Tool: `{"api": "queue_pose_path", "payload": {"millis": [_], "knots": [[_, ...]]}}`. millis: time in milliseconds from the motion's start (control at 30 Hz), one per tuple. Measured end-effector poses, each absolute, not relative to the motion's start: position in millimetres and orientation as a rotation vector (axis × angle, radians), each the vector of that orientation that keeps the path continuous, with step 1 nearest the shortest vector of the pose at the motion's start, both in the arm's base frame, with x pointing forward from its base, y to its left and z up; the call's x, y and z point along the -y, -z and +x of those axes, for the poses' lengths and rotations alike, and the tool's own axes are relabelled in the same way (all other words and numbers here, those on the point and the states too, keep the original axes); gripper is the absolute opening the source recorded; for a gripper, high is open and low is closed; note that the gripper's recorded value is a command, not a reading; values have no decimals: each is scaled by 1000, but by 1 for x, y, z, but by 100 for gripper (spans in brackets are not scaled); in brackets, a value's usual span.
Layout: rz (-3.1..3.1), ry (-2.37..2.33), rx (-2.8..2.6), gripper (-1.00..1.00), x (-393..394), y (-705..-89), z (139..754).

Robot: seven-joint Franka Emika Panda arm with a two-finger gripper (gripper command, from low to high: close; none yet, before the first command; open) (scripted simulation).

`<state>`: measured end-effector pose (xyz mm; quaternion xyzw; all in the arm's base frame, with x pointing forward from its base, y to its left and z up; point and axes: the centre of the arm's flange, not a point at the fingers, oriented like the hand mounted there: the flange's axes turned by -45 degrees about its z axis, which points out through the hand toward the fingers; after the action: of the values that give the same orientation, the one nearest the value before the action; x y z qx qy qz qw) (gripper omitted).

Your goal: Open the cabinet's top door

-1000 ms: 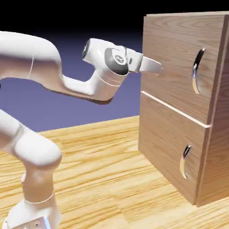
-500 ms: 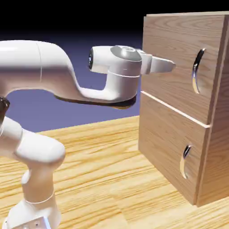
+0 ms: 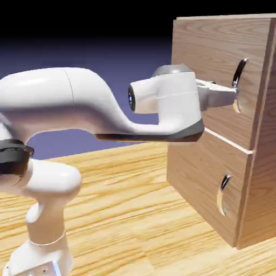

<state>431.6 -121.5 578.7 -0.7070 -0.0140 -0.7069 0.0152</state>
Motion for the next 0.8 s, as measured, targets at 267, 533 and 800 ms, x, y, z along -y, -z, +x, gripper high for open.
{"api": "queue_pose_path", "payload": {"millis": [267, 533, 800], "knots": [[-2208, 2208, 29, -100, 117, -579, 465], [-2269, 2270, -110, -100, 97, -579, 412], [-2336, 2337, -288, -100, 65, -579, 351]]}}
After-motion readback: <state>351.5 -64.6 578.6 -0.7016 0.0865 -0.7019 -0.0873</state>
